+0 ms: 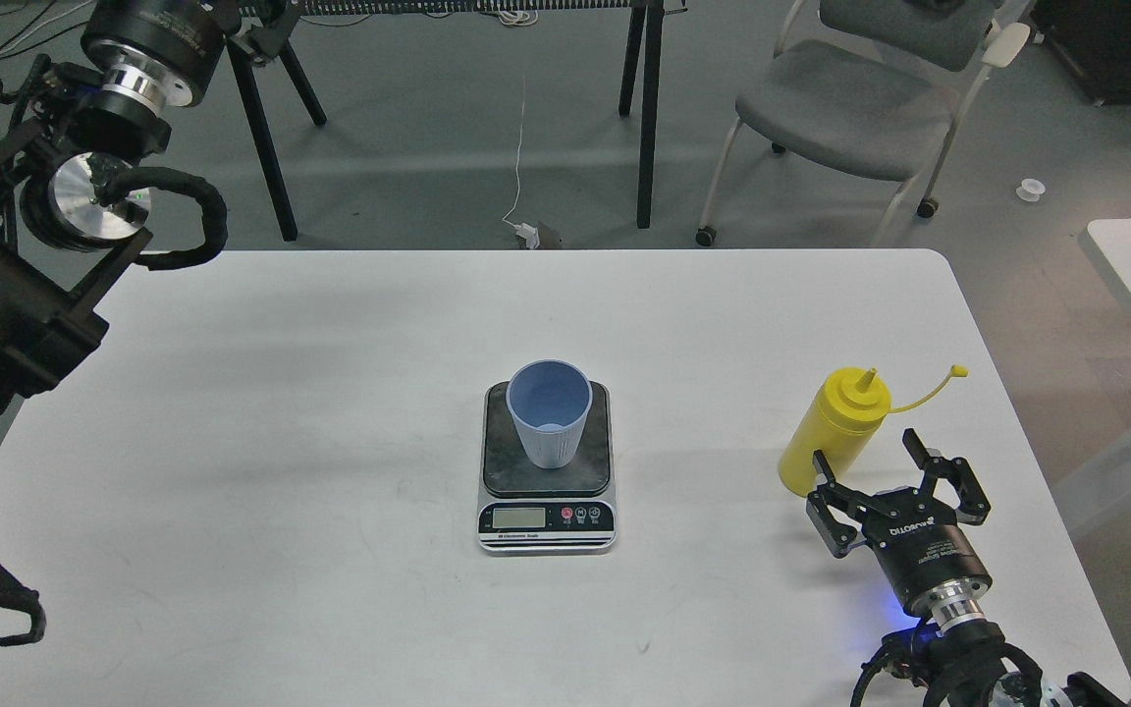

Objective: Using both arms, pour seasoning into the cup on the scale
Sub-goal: 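Move the right gripper to the yellow bottle and grasp it, then lift the yellow bottle and tilt it nozzle-down over the blue cup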

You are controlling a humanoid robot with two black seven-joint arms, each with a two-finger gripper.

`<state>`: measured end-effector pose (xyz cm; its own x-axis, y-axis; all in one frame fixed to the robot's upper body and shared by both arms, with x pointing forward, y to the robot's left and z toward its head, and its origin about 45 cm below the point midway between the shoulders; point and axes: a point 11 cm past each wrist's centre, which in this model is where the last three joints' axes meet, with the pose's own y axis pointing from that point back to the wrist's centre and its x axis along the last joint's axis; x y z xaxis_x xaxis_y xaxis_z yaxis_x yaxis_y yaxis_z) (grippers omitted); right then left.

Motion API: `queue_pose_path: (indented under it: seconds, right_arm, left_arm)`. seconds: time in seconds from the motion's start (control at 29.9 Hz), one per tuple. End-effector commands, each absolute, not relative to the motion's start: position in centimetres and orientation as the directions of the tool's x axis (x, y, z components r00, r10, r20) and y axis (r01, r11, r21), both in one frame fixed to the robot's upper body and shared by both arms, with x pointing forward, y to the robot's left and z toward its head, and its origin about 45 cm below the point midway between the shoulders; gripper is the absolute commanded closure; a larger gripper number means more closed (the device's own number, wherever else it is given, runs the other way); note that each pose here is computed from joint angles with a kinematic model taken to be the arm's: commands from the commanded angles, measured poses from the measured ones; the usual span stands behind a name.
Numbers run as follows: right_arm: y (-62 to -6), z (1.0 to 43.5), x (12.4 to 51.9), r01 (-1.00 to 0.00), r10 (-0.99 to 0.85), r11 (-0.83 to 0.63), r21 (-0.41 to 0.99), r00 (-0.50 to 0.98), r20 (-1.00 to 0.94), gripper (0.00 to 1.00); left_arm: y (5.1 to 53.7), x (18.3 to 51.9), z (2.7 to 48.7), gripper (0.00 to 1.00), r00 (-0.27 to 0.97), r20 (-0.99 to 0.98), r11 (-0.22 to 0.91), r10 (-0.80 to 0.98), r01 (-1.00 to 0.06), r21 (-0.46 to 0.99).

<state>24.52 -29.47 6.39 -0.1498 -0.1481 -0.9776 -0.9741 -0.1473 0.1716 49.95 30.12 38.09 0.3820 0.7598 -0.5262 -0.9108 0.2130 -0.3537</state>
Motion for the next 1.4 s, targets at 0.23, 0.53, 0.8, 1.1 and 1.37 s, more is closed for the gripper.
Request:
queue_pose_path:
  seconds: [0.23, 0.53, 0.8, 1.1, 1.37]
  right_arm:
    - [-27.4, 6.1, 25.8, -0.974, -0.118, -0.163, 0.161, -0.143, -0.983, 0.02]
    - [-27.5, 7.2, 27.4, -0.983, -0.131, -0.14, 0.121, -0.103, -0.986, 0.18]
    - [-27.5, 7.7, 28.1, -0.986, -0.151, -0.133, 0.1, -0.079, -0.985, 0.54]
    - [-28.8, 13.5, 29.8, -0.98, -0.236, -0.189, -0.058, 0.103, -0.966, 0.64]
    - [-26.4, 20.5, 32.3, -0.914, -0.61, -0.372, -0.163, 0.373, -0.699, 0.64]
  left_arm:
    - [30.4, 49.9, 37.9, 0.0, 0.376, -0.527, 0.209, 0.762, -0.913, -0.351]
    - [30.3, 49.9, 37.9, 0.01, 0.377, -0.527, 0.209, 0.761, -0.913, -0.351]
    - [30.5, 49.9, 38.0, 0.01, 0.376, -0.524, 0.208, 0.764, -0.913, -0.351]
    - [30.6, 49.9, 38.1, 0.0, 0.374, -0.523, 0.206, 0.766, -0.913, -0.352]
    - [31.3, 49.8, 38.3, 0.01, 0.363, -0.519, 0.192, 0.774, -0.915, -0.354]
